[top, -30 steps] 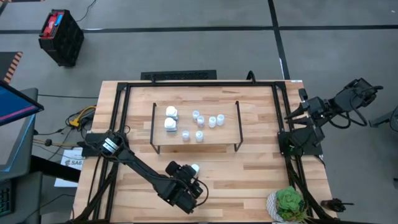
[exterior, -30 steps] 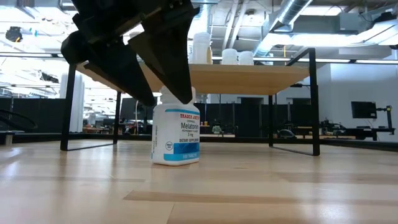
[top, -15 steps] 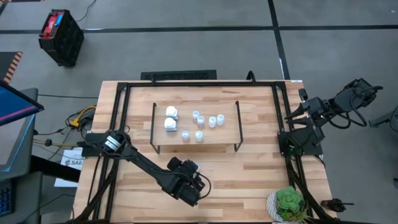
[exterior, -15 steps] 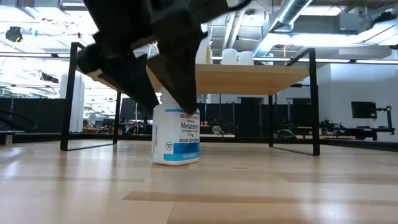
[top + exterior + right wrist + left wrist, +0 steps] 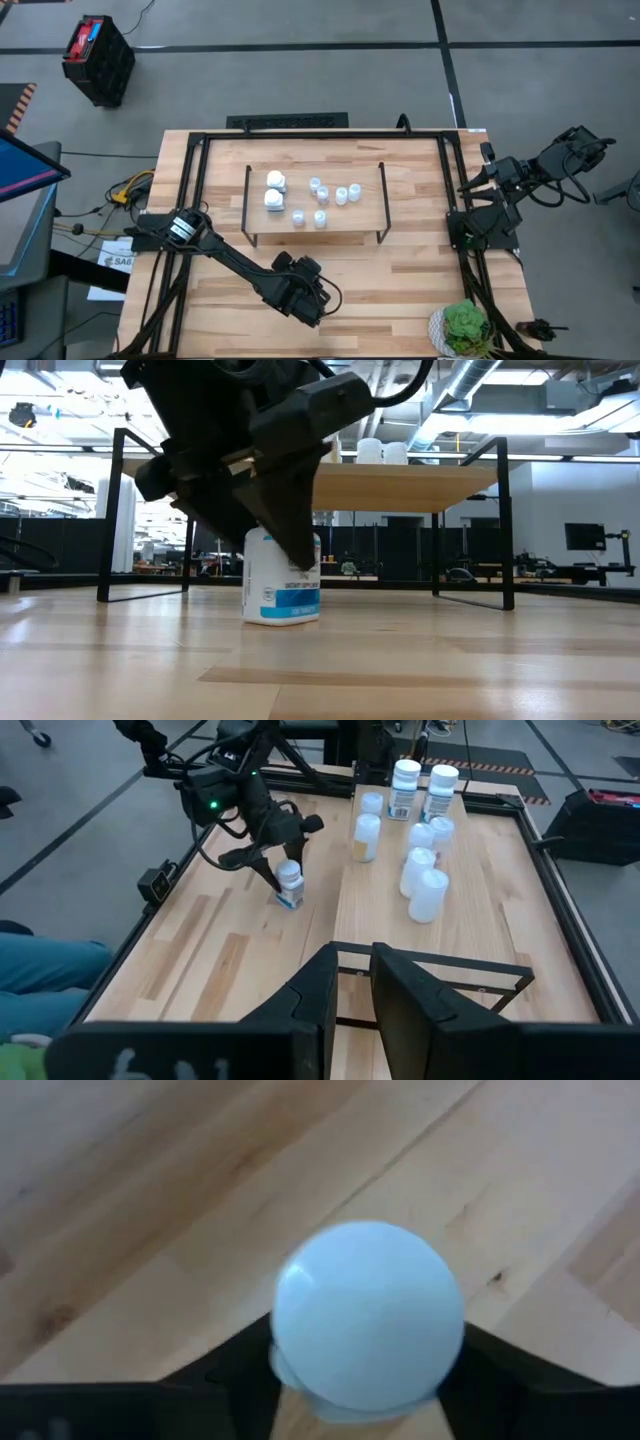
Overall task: Pick and place medicine bottles onto shelf by color
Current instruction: Put the white blue pill bottle on the shelf
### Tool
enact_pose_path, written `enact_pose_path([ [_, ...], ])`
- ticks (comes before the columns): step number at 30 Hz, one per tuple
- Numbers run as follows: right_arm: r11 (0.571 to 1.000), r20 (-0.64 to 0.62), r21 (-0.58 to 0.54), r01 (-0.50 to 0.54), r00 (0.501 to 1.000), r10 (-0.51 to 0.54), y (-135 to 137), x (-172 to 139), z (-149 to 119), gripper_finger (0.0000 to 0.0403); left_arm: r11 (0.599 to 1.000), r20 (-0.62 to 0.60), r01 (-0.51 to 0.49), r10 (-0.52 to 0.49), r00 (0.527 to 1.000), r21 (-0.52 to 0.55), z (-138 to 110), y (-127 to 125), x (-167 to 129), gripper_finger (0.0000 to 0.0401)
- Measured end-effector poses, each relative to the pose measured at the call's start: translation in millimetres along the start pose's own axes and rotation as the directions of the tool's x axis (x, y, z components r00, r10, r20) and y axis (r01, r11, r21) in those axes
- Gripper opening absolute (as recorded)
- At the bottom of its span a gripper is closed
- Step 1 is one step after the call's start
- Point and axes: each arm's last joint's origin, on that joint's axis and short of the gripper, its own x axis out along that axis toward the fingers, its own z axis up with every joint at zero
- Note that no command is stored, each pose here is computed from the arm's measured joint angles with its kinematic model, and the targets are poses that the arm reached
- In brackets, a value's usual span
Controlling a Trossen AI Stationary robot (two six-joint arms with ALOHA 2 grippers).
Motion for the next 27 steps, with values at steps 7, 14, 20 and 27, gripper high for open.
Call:
enact_pose_path([
  [7,1.0,0.0,0.0,0.0,1.0,0.0,0,0,0,0.0086,0.999,-0.016,0.019,-0.019,1.0,0.049,2,-4,-7,0.0116],
  [14,1.0,0.001,0.015,0.003,1.0,-0.003,0,0,0,0.0086,0.938,-0.214,0.088,-0.015,0.977,0.334,33,-11,-55,0.0116],
  [20,1.0,0.022,0.016,0.001,1.0,-0.001,0,0,2,0.0086,0.872,-0.217,0.005,0.117,0.969,0.49,63,5,-108,0.0116],
  [27,1.0,0.013,0.013,0.003,1.0,-0.003,0,0,1,0.0086,0.852,-0.162,0.117,-0.038,0.986,0.51,79,15,-164,0.0118],
])
